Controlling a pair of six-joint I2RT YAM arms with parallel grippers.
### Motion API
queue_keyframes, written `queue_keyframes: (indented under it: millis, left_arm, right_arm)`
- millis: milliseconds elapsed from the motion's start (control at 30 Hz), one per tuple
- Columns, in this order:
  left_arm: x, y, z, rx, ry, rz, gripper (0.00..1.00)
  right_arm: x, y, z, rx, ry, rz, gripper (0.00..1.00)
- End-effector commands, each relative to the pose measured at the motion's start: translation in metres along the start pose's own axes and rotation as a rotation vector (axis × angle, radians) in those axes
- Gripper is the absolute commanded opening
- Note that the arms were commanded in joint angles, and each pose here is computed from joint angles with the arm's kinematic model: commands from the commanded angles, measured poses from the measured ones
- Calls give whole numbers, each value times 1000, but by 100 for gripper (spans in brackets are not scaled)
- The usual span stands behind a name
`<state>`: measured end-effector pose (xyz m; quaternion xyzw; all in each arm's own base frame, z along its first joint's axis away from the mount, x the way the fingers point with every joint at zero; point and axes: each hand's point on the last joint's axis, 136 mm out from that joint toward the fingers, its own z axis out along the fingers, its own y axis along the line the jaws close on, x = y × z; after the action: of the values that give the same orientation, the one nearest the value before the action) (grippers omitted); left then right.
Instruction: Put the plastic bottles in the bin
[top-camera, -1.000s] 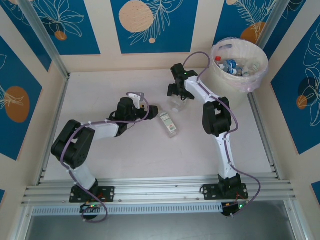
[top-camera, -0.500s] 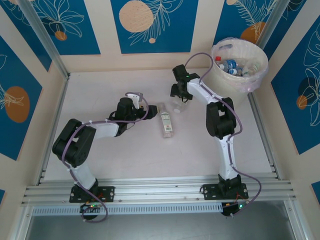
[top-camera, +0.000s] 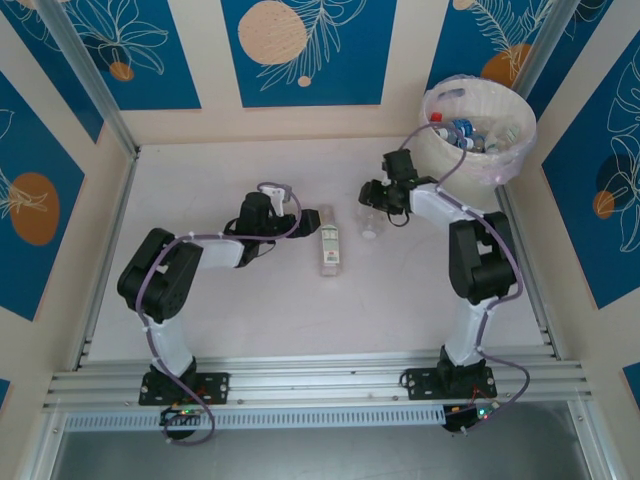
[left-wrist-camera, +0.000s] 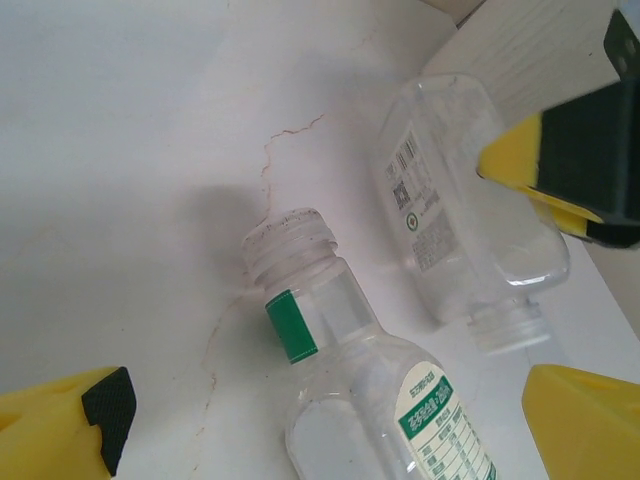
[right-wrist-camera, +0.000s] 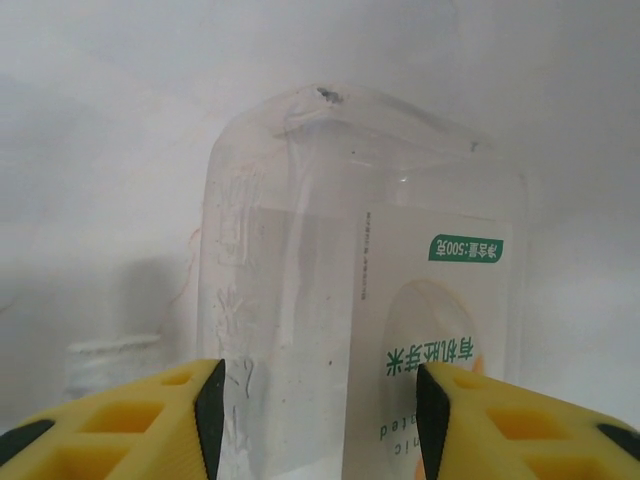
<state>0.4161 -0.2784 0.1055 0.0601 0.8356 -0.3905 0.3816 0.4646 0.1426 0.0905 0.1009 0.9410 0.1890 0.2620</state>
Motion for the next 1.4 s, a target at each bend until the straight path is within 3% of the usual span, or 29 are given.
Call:
queue_keyframes:
  millis: [0, 267, 533, 667, 800, 900, 1033, 1200, 1367]
  left_arm:
    - [-13, -7, 0, 34, -26, 0, 100]
    - [-9, -4, -3, 18, -15, 3, 100]
    - [-5, -1, -3, 8, -10, -4, 100]
    - [-4, 1, -4, 2, -11, -3, 100]
    - [-3, 2, -6, -9, -9, 1, 100]
    - [-2, 3, -10, -24, -11, 8, 100]
    - [-2, 5, -15, -42, -11, 23, 100]
    - [-2, 5, -21, -56, -17, 33, 100]
    - [-2, 5, -21, -59, -15, 31, 100]
  right_arm:
    - [20, 6, -6, -200, 69, 76, 51]
    - [31, -12, -31, -211, 44, 68, 59]
    - [17, -10, -54, -99, -18, 8, 89]
    - [19, -21, -39, 89, 10, -64, 97]
    - [24, -27, -16, 216, 86, -105, 99]
    - [26, -35, -4, 323, 122, -119, 93]
    - [17, -25, -7, 345, 93, -166, 62]
    - [-13, 17, -55, 220, -53, -268, 33]
    - [-39, 47, -126, 123, -229, -341, 33]
